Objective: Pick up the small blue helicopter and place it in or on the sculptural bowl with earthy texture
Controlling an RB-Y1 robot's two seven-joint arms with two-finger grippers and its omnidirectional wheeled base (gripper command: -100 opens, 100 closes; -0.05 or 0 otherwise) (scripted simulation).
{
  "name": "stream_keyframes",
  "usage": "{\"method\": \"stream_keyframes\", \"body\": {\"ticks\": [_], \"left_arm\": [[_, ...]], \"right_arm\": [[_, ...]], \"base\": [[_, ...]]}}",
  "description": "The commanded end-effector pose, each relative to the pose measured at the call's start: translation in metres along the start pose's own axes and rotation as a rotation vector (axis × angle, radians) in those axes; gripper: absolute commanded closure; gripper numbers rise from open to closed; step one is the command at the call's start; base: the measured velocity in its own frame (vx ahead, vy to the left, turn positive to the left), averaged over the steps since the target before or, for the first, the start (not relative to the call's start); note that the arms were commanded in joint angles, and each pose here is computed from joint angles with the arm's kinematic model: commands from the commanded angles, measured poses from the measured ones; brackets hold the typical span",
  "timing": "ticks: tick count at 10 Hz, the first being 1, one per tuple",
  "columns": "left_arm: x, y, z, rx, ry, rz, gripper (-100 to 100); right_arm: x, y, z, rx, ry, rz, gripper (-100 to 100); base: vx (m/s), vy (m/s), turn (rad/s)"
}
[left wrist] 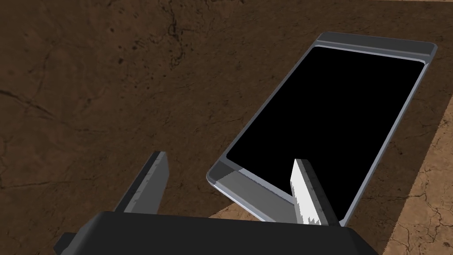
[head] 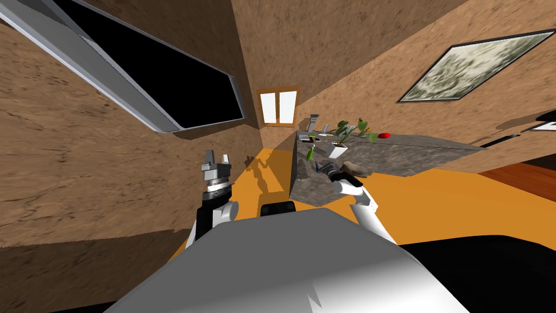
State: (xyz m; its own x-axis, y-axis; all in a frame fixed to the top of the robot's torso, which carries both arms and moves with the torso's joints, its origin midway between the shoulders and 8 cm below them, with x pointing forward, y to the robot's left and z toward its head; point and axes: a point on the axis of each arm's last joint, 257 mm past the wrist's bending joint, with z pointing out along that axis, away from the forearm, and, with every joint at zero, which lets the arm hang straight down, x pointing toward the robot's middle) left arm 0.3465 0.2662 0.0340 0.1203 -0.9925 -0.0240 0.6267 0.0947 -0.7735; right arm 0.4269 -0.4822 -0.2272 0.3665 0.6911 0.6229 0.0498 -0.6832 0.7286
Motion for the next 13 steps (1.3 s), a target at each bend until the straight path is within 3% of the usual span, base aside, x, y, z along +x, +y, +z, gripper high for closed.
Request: {"method": "stream_keyframes", "body": {"ticks": [1,6,7,9,10,13], "left_arm": [[0.000,0.000,0.000,0.000,0.000,0.000,0],[0.000,0.000,0.000,0.000,0.000,0.000,0],[0.000,0.000,0.000,0.000,0.000,0.000,0],[0.000,0.000,0.000,0.000,0.000,0.000,0],[0.000,0.000,0.000,0.000,0.000,0.000,0],[0.000,0.000,0.000,0.000,0.000,0.000,0]], "right_arm": [[-0.022,-0.001,0.005,0.042,-0.050,0.067,-100],[-0.070,-0.006,0.007,0.131,-0.182,0.190,-100],[-0.086,0.000,0.007,0.141,-0.221,0.249,-100],[-0.090,-0.006,0.005,0.165,-0.241,0.249,-100],[-0.107,-0.002,0.003,0.181,-0.288,0.308,-100],[-0.127,-0.004,-0.003,0.219,-0.357,0.366,-100]], "base": [[0.071,0.065,-0.028],[0.084,0.058,-0.028],[0.104,0.064,-0.033],[0.051,0.032,-0.016],[0.051,0.047,-0.035],[0.079,0.049,-0.029]]}}
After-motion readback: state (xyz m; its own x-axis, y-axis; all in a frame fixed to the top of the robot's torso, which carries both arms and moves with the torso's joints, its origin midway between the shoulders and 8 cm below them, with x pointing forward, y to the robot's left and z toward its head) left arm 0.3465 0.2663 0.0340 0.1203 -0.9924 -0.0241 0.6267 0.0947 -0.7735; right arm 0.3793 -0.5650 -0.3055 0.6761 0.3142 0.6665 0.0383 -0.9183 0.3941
